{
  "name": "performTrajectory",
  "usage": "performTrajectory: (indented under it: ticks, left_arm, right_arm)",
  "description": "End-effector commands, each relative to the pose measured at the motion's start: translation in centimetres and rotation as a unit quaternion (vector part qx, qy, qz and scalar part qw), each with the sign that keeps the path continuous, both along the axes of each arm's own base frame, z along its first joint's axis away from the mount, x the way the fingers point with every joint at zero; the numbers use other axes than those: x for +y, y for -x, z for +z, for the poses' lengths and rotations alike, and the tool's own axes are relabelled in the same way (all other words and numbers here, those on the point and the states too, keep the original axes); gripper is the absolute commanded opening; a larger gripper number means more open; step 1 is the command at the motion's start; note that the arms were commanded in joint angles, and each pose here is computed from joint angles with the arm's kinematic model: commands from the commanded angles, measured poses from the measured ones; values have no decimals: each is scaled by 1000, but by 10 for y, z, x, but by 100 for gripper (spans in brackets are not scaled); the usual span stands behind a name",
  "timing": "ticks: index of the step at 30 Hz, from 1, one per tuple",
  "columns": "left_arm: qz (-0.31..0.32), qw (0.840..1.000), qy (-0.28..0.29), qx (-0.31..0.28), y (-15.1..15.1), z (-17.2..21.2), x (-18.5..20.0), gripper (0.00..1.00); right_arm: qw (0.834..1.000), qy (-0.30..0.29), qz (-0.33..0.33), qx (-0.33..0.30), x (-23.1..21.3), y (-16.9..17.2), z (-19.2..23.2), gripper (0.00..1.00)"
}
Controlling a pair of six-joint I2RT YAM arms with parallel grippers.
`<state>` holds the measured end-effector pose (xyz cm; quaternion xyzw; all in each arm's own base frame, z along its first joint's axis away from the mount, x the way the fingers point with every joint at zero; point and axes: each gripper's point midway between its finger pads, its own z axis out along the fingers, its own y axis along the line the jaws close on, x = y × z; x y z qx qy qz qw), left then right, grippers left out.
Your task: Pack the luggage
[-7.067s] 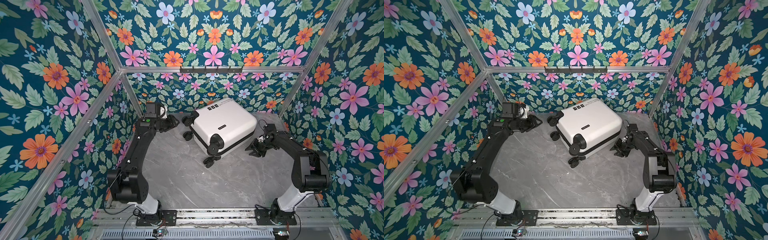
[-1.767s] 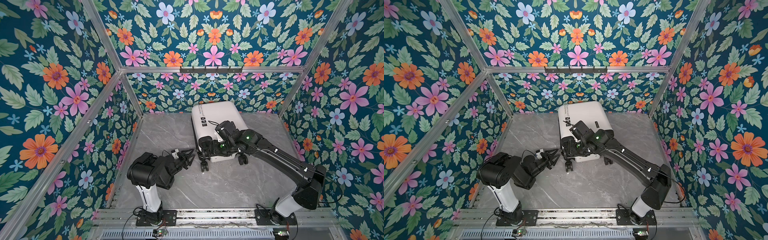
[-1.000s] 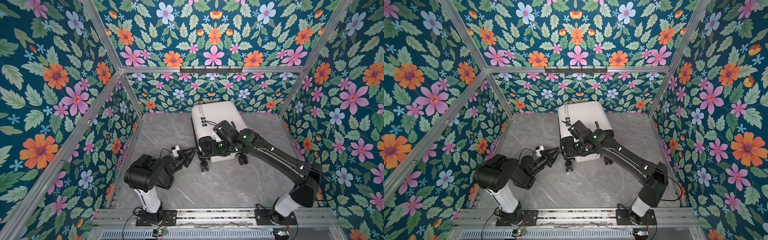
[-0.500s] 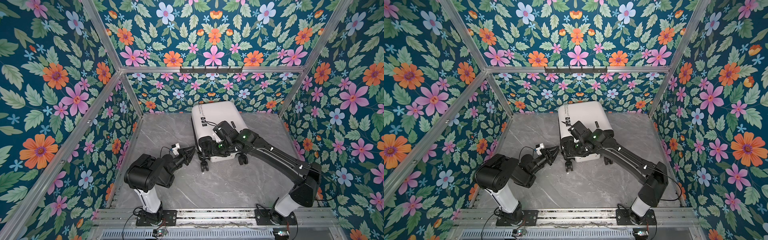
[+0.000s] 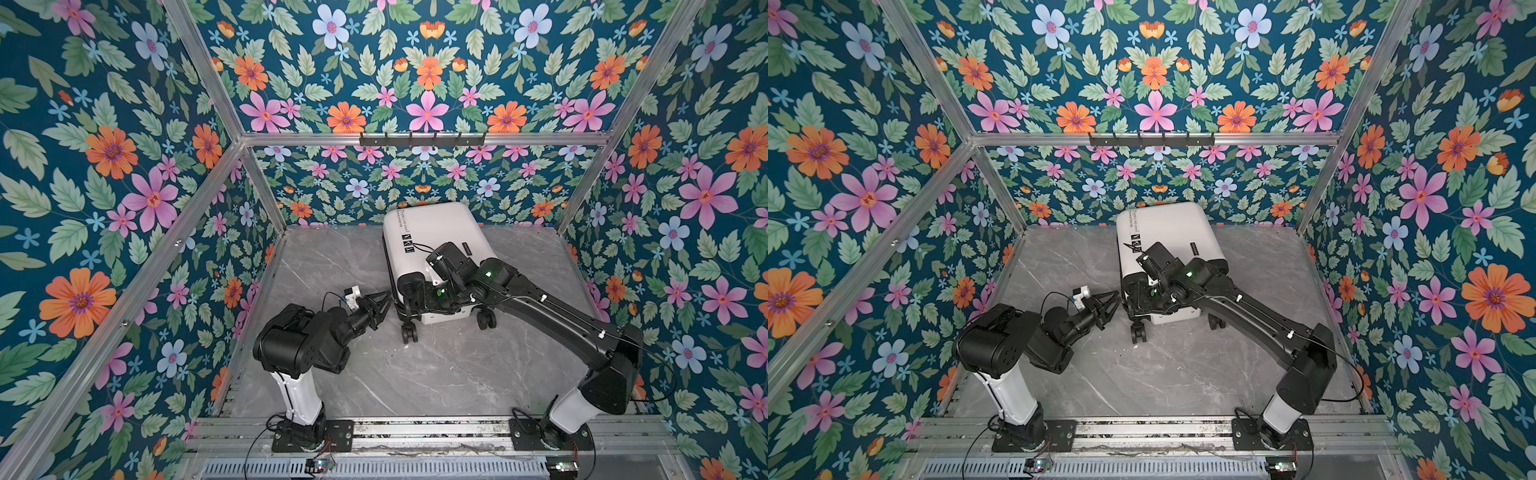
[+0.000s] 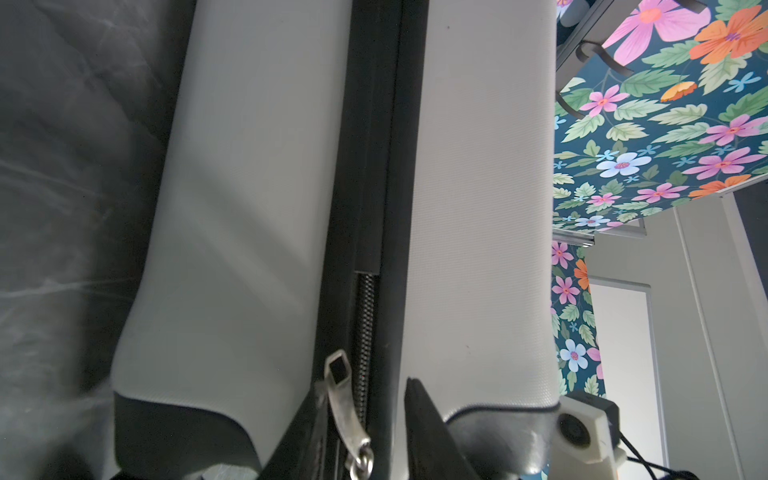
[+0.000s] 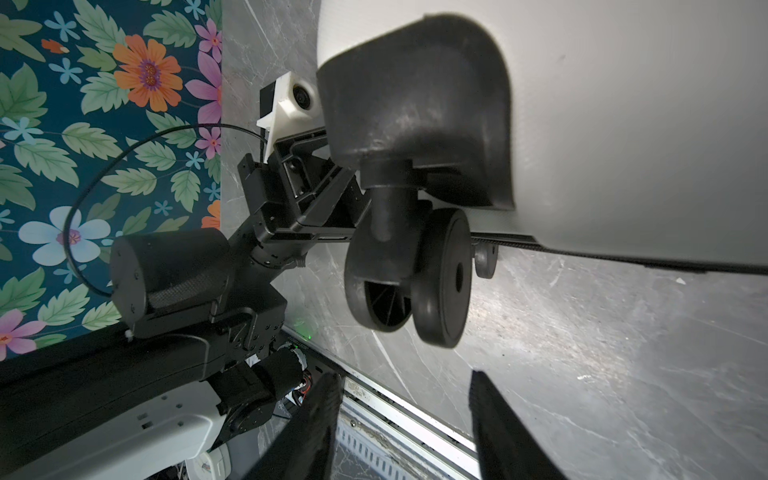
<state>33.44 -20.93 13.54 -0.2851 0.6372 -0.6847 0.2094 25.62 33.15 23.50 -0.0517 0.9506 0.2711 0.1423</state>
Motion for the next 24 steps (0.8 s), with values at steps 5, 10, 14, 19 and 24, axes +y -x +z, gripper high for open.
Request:
performTrajectory:
  ticks: [5, 10, 14, 19, 24]
  left_arm:
    - [-12, 999, -15, -37, -6, 1, -6, 47]
    - [-40, 995, -36, -83, -8, 8, -16, 48]
    - [-64, 990, -53, -112, -1, 9, -21, 43]
    - [-99, 984, -66, -130, 15, 9, -26, 41]
    - [-130, 979, -68, -140, 30, 10, -29, 41]
  right_arm:
    - [1000, 2, 4, 2, -3, 3, 2, 52]
    - [1000, 8, 6, 5, -6, 5, 1, 52]
    - [1000, 13, 6, 17, -9, 8, -5, 52]
    - [1000, 10, -8, 19, -18, 4, -3, 52]
    - [1000, 10, -21, 18, -28, -1, -1, 52]
